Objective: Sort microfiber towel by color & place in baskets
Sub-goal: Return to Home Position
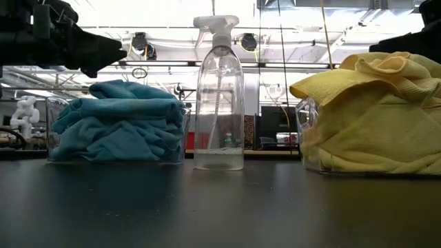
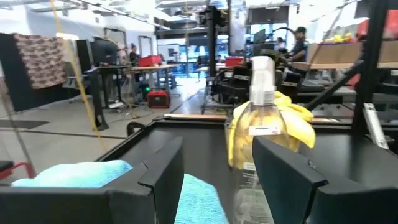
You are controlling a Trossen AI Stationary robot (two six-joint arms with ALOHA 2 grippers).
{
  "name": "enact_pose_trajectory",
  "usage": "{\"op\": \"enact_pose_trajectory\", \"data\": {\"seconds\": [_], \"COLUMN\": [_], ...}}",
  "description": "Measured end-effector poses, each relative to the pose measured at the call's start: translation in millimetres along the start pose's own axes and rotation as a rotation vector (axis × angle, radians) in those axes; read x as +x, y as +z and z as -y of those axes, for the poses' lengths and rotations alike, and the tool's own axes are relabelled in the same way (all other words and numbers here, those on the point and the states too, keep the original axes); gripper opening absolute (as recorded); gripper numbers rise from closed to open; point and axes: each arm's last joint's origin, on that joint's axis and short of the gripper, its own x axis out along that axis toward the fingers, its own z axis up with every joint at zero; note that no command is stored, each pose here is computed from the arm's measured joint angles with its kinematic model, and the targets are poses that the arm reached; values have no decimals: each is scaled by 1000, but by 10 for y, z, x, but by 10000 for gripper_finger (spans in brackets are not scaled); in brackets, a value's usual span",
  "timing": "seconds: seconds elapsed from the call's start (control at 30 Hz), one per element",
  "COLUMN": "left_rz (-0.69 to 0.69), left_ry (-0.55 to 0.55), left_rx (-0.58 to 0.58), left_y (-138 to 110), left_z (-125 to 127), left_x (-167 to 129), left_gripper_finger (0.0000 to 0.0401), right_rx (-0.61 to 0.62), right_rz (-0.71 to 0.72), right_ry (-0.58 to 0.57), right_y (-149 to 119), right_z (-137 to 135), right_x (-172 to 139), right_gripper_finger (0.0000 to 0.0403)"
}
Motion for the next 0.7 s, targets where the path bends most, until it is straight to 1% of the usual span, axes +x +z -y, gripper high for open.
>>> {"op": "enact_pose_trajectory", "data": {"seconds": [0.17, 0.7], "left_rz": [-9, -11], "left_ry": [41, 43], "left_rx": [-49, -49], "left_y": [-8, -13], "left_z": [-11, -12], "left_x": [0, -1], "left_gripper_finger": [195, 196], "right_rx": [3, 3], "right_rz": [-1, -2], "right_ry": [-1, -1], "right_y": [-1, -3], "right_z": [0, 0], "right_x": [0, 1], "right_gripper_finger": [86, 86]}}
